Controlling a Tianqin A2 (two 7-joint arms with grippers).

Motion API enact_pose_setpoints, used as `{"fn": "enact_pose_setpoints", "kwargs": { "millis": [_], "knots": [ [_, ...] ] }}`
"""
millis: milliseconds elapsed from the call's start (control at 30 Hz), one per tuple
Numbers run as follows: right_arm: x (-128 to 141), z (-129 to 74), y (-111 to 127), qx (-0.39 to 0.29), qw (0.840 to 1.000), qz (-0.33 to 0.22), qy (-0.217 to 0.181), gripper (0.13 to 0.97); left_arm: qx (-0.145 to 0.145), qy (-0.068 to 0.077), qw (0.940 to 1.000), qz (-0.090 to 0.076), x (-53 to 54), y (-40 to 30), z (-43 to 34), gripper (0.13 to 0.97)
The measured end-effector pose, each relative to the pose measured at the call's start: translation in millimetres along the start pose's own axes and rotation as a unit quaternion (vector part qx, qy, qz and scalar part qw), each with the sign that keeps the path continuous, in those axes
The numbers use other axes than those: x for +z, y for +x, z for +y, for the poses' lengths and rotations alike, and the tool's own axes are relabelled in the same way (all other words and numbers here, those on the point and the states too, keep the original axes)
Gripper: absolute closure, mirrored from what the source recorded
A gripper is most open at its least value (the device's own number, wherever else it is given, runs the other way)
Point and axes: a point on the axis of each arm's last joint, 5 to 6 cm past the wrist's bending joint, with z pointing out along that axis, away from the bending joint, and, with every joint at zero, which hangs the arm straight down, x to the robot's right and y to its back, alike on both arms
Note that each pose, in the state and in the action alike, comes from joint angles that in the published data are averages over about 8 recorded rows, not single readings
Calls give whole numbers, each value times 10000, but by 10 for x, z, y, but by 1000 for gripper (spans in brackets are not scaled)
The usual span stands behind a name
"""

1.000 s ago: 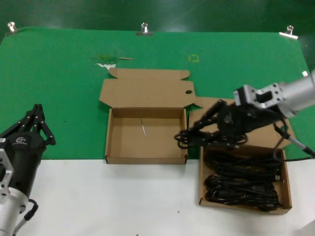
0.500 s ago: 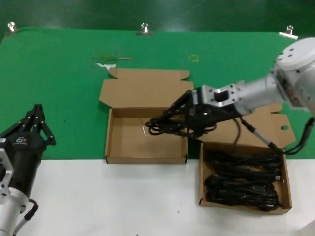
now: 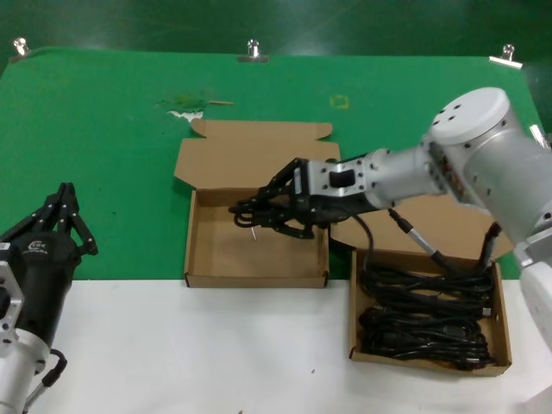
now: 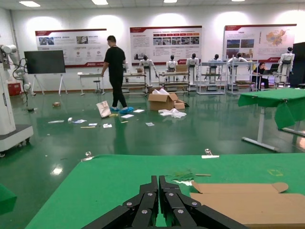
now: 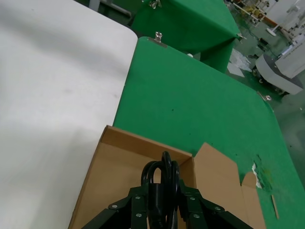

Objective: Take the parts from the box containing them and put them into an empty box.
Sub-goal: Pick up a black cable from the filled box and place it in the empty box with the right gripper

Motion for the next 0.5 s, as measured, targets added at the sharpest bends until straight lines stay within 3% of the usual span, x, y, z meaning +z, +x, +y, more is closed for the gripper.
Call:
{"fn": "enact_pose_setpoints", "kwargs": {
  "millis": [500],
  "knots": [
    [278, -182, -129, -70, 9998, 161, 6, 846, 0, 0, 10000, 0, 0, 0, 0, 946]
  ]
}}
